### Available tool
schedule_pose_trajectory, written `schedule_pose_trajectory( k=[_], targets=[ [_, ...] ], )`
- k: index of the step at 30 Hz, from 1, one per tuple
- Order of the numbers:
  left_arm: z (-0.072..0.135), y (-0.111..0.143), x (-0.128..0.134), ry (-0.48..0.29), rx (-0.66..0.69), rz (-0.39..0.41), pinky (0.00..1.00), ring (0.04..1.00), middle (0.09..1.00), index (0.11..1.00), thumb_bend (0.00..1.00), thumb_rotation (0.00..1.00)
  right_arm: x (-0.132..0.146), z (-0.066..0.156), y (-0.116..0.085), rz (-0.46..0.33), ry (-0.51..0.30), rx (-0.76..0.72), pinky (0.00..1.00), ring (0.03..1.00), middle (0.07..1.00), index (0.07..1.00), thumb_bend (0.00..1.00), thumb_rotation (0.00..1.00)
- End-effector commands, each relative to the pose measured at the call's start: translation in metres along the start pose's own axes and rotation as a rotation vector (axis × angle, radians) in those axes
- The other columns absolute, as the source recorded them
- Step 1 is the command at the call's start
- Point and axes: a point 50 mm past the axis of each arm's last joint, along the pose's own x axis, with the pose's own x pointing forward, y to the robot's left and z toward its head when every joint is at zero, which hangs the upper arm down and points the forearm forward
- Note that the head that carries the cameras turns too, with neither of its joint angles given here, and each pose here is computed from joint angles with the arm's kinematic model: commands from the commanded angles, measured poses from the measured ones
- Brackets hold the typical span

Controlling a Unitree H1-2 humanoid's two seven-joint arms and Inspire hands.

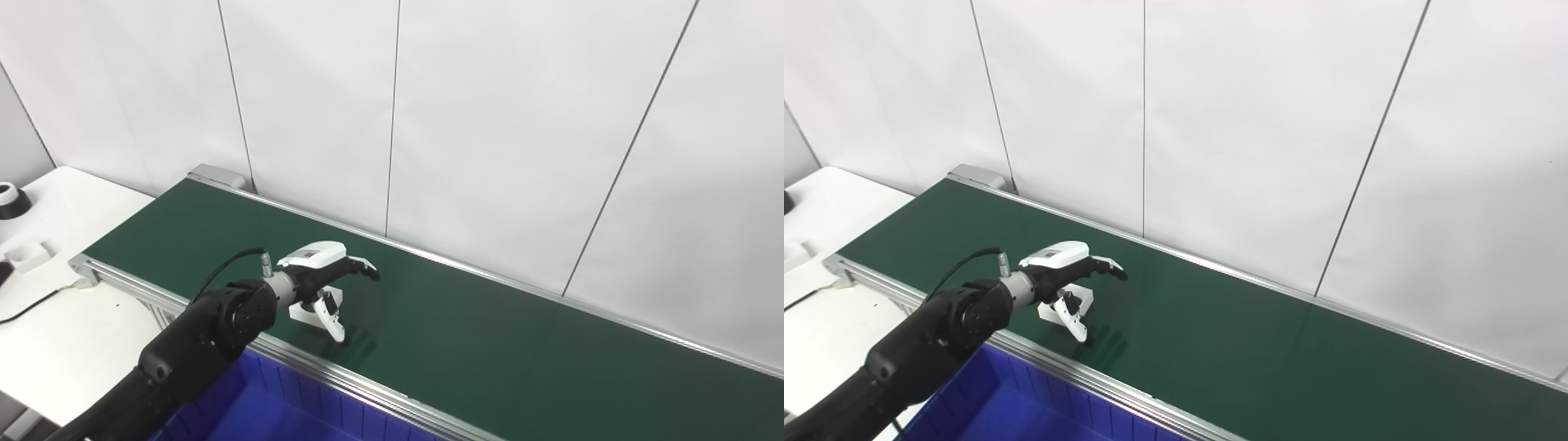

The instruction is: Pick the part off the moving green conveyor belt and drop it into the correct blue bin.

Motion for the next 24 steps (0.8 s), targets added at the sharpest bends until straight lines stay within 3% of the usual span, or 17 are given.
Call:
schedule_pose_trajectory(
  k=[1,16,24],
  targets=[
    [0.001,0.03,0.004,-0.017,0.068,0.067,0.8,0.872,0.869,0.829,0.89,0.01,0.006,0.011,0.001,-0.009,-0.082,0.013,0.6,0.682,0.754,0.869,0.52,0.5],
    [-0.014,0.032,0.032,0.072,0.116,0.039,0.78,0.84,0.863,0.837,0.92,0.04,0.001,0.012,0.002,-0.01,-0.084,0.019,0.6,0.683,0.756,0.871,0.52,0.52],
    [-0.012,0.017,0.038,0.118,0.158,-0.015,0.87,0.908,0.896,0.847,0.92,0.04,0.0,0.013,0.002,-0.012,-0.086,0.024,0.6,0.68,0.753,0.869,0.53,0.53]
  ],
)
